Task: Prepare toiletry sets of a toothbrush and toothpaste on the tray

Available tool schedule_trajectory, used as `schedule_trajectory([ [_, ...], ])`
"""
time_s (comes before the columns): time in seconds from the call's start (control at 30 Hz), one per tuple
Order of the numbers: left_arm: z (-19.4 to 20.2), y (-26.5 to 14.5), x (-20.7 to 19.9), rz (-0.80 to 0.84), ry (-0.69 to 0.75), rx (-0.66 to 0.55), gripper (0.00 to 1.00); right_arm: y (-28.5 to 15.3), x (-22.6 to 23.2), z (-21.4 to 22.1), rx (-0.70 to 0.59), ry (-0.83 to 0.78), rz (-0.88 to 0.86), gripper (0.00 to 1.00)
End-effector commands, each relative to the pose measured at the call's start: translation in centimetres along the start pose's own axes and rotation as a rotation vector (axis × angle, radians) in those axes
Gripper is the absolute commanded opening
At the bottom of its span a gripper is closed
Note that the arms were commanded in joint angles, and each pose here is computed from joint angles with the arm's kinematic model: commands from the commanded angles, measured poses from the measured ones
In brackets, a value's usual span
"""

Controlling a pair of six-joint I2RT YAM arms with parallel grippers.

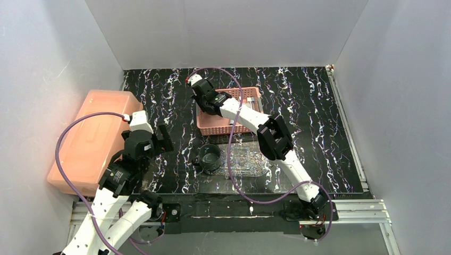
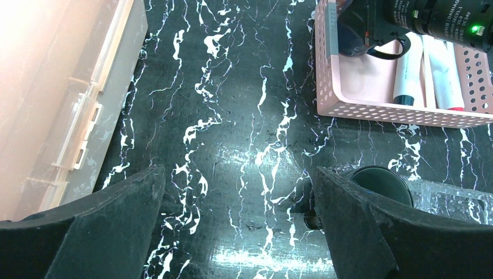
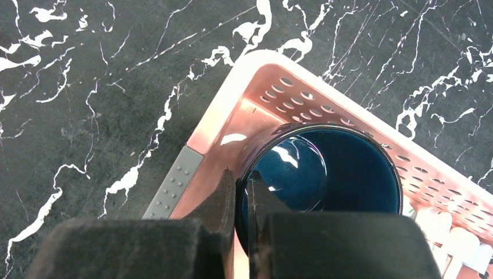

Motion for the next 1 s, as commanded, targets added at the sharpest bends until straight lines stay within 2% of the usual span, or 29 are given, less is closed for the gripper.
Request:
schedule_trajectory([
  [0.0, 0.2, 0.3, 0.0, -0.014, 0.009, 0.006, 0.98, -4.3, -2.6, -4.8, -0.158, 0.012, 0.053, 0.01],
  [0.33, 0.3, 0.6, -0.1, -0.024, 0.018, 0.018, 0.98, -9.7, -4.5, -7.2, -0.254, 0.019, 0.068, 0.01],
  [0.63, 0.3, 0.8, -0.2, -0.025, 0.026, 0.026, 0.98, -15.1, -5.9, -7.5, -0.305, 0.01, 0.06, 0.01],
  [0.97, 0.4, 1.2, -0.3, -0.032, 0.037, 0.042, 0.98, -20.7, -6.5, -4.2, -0.267, -0.029, 0.005, 0.01],
])
Point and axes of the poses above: each gripper's point midway between its finger pads, its own y axis out along the fingers, its own x axis along the line the jaws close on, z = x × y, the point moved 8 cm from there along -y, back along the fingers, and after that the axes turned 10 degrees about -y, right-handed, at the moved point
